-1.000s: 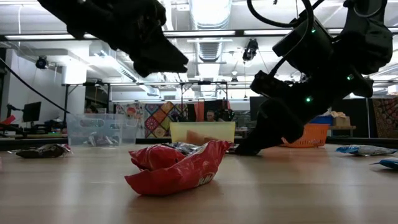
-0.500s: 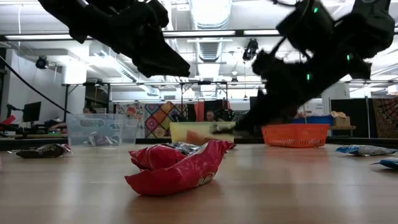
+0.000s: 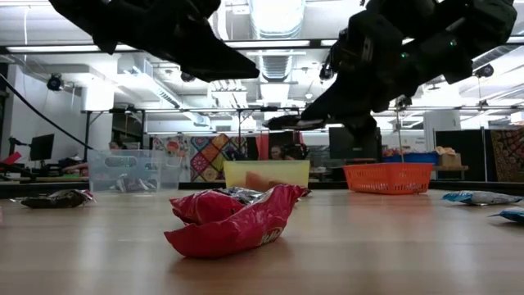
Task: Sort candy
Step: Put the brown chocolate bar into the transparent bin
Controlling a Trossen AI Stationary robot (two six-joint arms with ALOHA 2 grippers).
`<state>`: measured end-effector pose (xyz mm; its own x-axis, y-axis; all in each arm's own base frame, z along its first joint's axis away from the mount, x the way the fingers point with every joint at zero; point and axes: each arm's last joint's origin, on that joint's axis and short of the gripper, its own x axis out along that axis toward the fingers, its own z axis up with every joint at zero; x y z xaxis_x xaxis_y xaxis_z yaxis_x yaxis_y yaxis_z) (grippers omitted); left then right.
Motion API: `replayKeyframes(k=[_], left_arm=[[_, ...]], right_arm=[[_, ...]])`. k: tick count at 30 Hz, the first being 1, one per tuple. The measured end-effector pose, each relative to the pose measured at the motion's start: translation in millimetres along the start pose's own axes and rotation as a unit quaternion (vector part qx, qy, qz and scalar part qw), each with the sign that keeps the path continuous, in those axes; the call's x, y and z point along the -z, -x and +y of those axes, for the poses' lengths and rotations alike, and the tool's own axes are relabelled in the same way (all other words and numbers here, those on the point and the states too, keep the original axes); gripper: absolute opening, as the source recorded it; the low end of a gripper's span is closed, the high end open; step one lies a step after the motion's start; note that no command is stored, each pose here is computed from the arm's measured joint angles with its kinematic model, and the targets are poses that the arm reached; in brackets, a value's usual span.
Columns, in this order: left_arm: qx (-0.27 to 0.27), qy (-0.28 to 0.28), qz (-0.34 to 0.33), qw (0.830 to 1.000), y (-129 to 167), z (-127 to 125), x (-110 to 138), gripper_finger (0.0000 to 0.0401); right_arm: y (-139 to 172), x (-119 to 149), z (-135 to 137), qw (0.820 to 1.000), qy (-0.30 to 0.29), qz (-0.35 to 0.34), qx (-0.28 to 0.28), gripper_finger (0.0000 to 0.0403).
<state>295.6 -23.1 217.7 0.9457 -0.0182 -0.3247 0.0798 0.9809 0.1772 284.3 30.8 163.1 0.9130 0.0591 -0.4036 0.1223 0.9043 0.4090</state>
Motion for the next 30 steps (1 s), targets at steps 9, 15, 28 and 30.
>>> replayKeyframes(k=[9,15,28,30], left_arm=[[0.038,-0.069,-0.008,0.997,1.6,-16.8,-0.6,0.0164],[0.051,-0.113,-0.019,0.992,2.8,-26.1,-3.1,0.0164],[0.038,-0.119,-0.049,0.991,3.0,-24.8,-9.1,0.0164],[0.035,-0.118,-0.06,0.991,3.2,-24.5,-11.4,0.0164]], right_arm=[[1.0,-13.5,0.4,0.993,-0.059,-0.01,-0.106,0.0013],[2.8,-23.1,-1.3,0.982,-0.098,-0.021,-0.158,0.0013],[6.2,-33.7,3.9,0.966,-0.146,-0.054,-0.206,0.0013],[6.2,-33.8,4.0,0.965,-0.15,-0.053,-0.207,0.0013]])
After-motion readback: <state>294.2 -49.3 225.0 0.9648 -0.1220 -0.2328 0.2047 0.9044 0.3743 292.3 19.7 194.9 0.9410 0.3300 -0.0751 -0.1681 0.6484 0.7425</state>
